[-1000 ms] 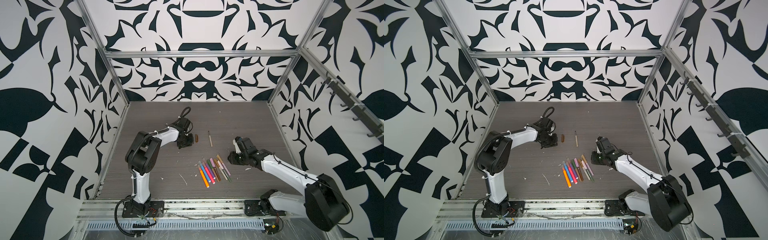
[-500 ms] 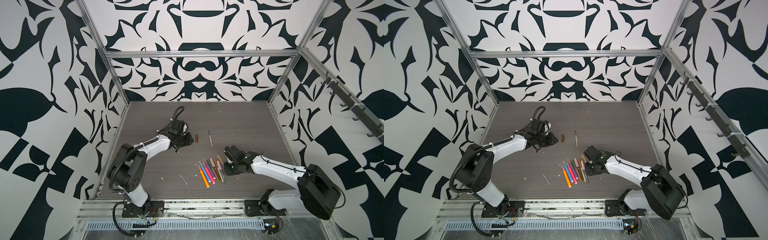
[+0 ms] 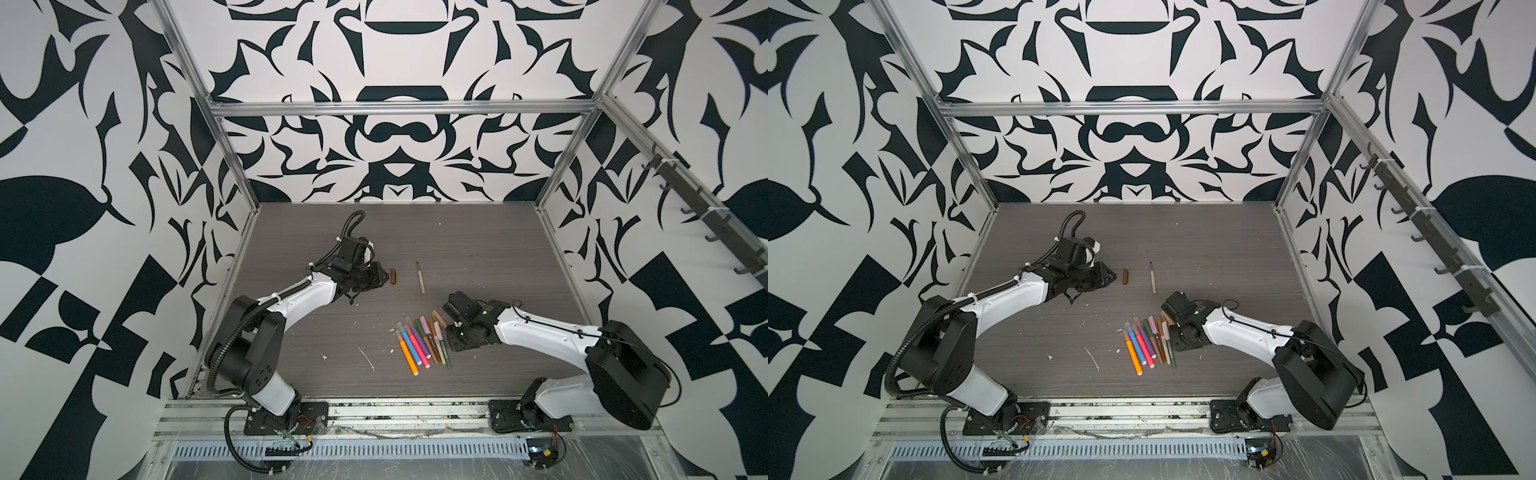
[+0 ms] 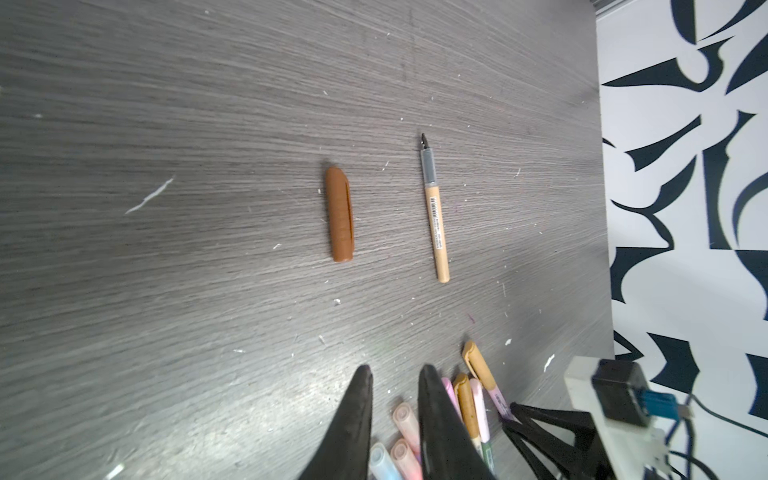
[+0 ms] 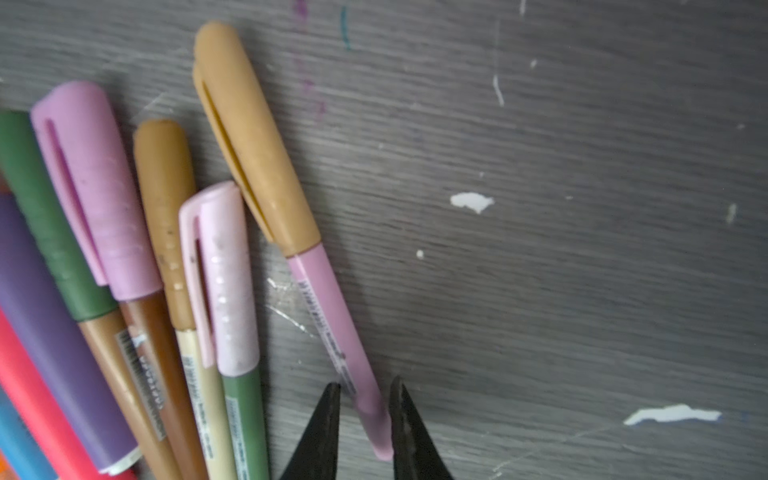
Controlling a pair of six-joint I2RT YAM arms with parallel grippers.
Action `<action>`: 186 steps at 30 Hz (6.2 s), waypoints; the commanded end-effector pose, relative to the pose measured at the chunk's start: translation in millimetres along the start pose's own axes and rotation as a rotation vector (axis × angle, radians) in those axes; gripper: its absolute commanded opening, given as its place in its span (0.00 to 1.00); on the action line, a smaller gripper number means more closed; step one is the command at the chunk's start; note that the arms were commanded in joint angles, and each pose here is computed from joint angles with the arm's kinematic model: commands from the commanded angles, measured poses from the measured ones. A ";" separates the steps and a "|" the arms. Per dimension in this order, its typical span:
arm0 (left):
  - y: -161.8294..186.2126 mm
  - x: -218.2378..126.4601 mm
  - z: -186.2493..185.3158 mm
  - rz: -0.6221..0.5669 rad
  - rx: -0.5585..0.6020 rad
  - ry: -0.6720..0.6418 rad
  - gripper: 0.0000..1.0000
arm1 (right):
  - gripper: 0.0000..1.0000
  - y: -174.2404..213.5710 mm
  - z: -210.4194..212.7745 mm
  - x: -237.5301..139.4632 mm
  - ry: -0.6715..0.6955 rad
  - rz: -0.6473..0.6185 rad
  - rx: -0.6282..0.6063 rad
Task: Open the pen caps
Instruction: 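Grasp the pink pen with tan cap by its barrel with the right gripper, then lift the pink pen toward the left gripper while the left gripper grips its tan cap, then pull the tan cap off with the left gripper away from the right gripper, then lower the tan cap beside the brown cap and open the left gripper, then lower the uncapped pink pen beside the tan pen and open the right gripper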
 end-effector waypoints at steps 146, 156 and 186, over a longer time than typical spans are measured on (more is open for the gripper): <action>-9.9 94.6 65.4 0.348 -0.149 -0.020 0.24 | 0.00 -19.6 23.9 -48.2 -0.561 -0.250 0.204; -11.8 92.9 63.9 0.346 -0.147 -0.022 0.27 | 0.00 -19.8 23.7 -48.5 -0.561 -0.250 0.207; -30.8 -89.3 13.2 0.041 0.013 0.010 0.32 | 0.00 -182.0 51.2 4.1 -0.643 -0.160 0.146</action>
Point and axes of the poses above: each gripper's point midway between its finger pads, its own x axis out along the fingers, its own z axis along the line the jaws close on, y = z × x, the point moved 3 cm from there along -x, back along the fingers, and after that the axes turned 11 degrees about x, right-handed, at the moved point
